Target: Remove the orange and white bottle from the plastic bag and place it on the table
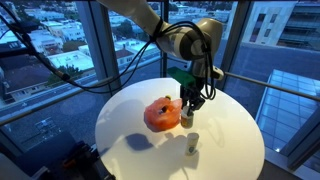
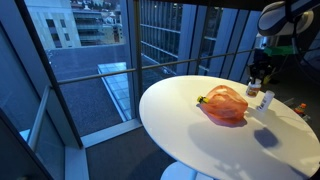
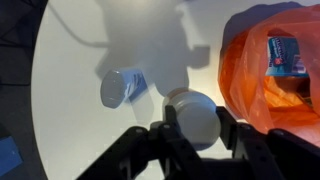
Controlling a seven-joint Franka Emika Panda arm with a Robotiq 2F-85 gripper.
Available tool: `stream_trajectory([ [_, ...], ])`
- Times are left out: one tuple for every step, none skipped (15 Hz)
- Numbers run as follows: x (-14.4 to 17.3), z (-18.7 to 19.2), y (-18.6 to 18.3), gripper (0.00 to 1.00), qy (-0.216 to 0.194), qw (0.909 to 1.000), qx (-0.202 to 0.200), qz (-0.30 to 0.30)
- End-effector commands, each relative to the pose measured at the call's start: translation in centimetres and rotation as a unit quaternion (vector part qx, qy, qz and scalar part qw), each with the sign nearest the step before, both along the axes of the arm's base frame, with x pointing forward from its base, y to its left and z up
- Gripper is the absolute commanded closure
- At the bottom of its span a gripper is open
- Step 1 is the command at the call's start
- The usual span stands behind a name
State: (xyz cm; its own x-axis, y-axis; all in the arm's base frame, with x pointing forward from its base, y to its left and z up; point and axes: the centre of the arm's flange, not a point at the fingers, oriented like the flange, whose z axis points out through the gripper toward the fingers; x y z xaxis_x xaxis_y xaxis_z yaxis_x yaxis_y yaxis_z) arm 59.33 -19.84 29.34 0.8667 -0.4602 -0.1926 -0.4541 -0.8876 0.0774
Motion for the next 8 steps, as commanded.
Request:
stream_trajectory([
  [-0.9, -2.6, -0.2, 0.78, -0.003, 0.9999, 0.014, -0.001],
  [-1.1, -3.5, -0.3, 0.78, -0.002, 0.9999, 0.014, 0.0],
  [-1.2, -4.2, -0.4, 0.78, -0.002, 0.9998, 0.018, 0.002],
  [-1.3, -4.9, -0.4, 0.78, -0.002, 0.9997, 0.022, 0.004],
  [-1.4, -5.5, -0.5, 0.78, -0.003, 0.9996, 0.028, 0.005],
  [-1.5, -5.9, -0.5, 0.78, -0.005, 0.9993, 0.036, 0.006],
  [-1.7, -6.3, -0.6, 0.78, -0.007, 0.999, 0.043, 0.007],
  [-1.8, -6.4, -0.7, 0.78, -0.009, 0.9987, 0.049, 0.007],
])
